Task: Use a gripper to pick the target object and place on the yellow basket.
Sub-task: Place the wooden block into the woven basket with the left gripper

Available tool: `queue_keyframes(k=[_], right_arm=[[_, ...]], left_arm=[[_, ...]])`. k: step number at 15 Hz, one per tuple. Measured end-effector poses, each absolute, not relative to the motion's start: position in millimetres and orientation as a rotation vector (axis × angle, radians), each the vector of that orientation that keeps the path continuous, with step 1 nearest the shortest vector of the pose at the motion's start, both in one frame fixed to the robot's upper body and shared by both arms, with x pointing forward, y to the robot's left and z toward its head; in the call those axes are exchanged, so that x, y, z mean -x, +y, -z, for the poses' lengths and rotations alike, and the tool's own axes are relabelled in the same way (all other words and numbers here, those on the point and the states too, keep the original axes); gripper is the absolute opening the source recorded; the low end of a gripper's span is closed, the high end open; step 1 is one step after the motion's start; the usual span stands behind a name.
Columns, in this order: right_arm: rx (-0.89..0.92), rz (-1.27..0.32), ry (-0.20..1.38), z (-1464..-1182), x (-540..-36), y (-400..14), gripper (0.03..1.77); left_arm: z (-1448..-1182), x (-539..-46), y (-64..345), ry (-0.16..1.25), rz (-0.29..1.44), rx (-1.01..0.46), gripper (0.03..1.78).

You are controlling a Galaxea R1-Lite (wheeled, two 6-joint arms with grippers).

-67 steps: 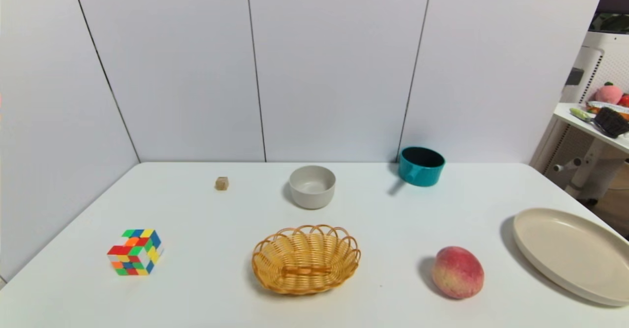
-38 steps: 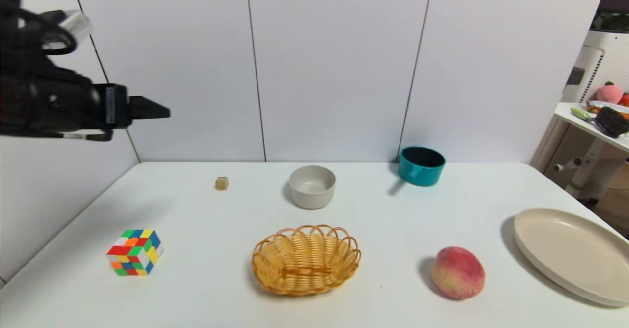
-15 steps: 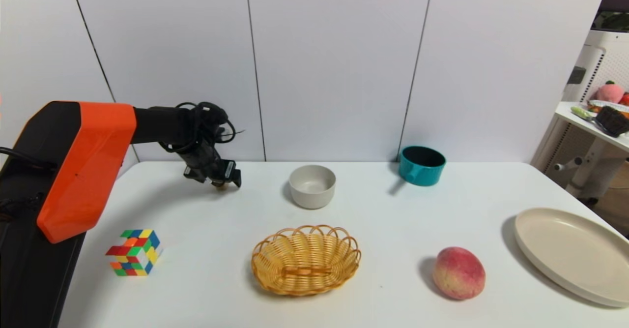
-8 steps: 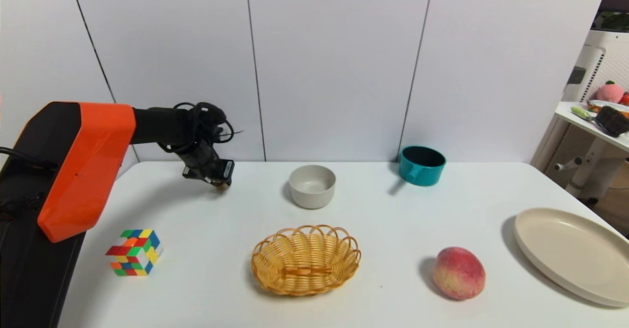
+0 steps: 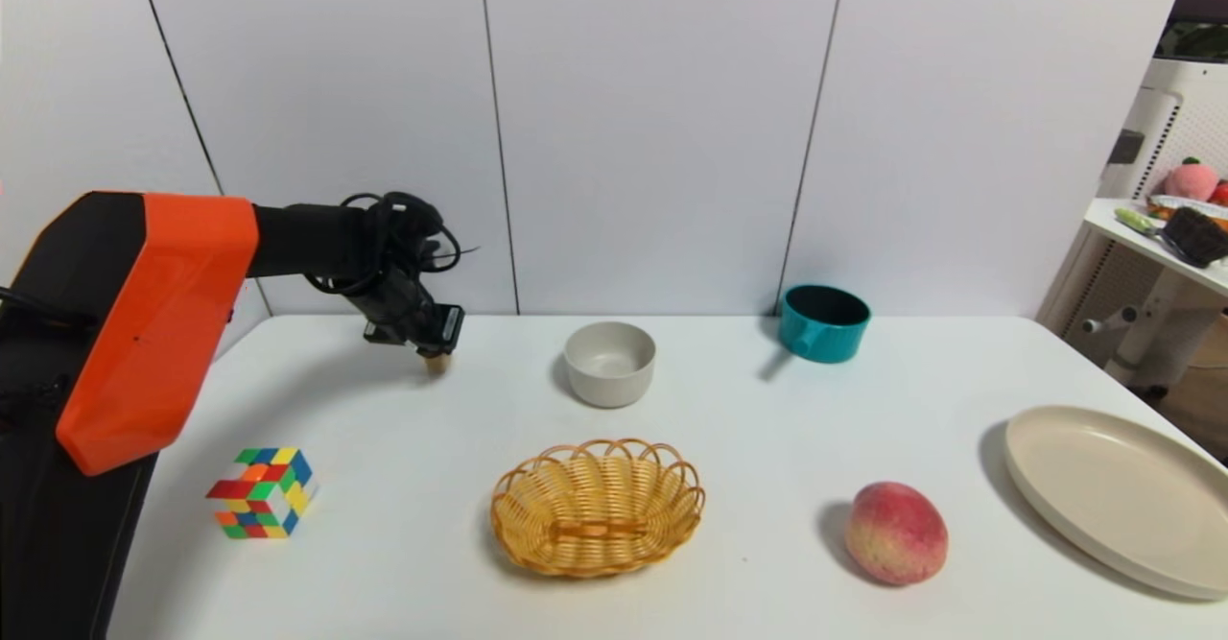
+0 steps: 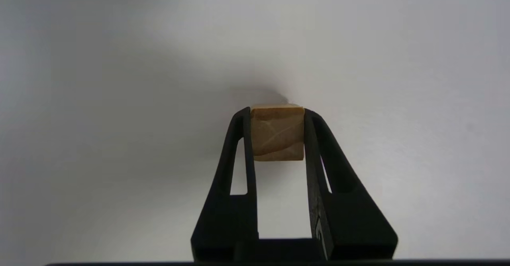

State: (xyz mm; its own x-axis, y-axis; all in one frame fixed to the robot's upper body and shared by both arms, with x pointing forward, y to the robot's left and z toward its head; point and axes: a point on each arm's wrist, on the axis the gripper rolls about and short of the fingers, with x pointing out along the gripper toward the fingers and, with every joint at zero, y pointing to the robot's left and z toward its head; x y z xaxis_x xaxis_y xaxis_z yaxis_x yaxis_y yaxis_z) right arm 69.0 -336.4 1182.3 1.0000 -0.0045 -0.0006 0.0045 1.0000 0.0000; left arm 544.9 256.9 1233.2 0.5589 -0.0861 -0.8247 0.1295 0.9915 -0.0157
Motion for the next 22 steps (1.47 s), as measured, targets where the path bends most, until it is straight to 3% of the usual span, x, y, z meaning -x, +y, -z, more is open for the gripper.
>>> queue_keyframes(k=[4, 8, 13, 19, 22], right_arm=[[0.000, 0.005, 0.001, -1182, -69, -336, 1.69], [0.000, 0.005, 0.001, -1182, -69, -336, 1.69], [0.000, 0.005, 0.001, -1182, -69, -336, 1.69], [0.000, 0.005, 0.001, -1182, -69, -336, 1.69], [0.000, 0.005, 0.001, -1182, -69, -336, 1.69]], left_arm=[[-1276, -503, 228, 0.936, 0.279, -0.047, 0.37], [-1313, -421, 188, 0.930, 0.463, -0.106, 0.37], [-1325, -319, 154, 0.938, 0.698, -0.232, 0.37], [-1320, -292, 131, 0.910, 0.818, -0.304, 0.37], [-1313, -300, 121, 0.882, 0.827, -0.298, 0.79]])
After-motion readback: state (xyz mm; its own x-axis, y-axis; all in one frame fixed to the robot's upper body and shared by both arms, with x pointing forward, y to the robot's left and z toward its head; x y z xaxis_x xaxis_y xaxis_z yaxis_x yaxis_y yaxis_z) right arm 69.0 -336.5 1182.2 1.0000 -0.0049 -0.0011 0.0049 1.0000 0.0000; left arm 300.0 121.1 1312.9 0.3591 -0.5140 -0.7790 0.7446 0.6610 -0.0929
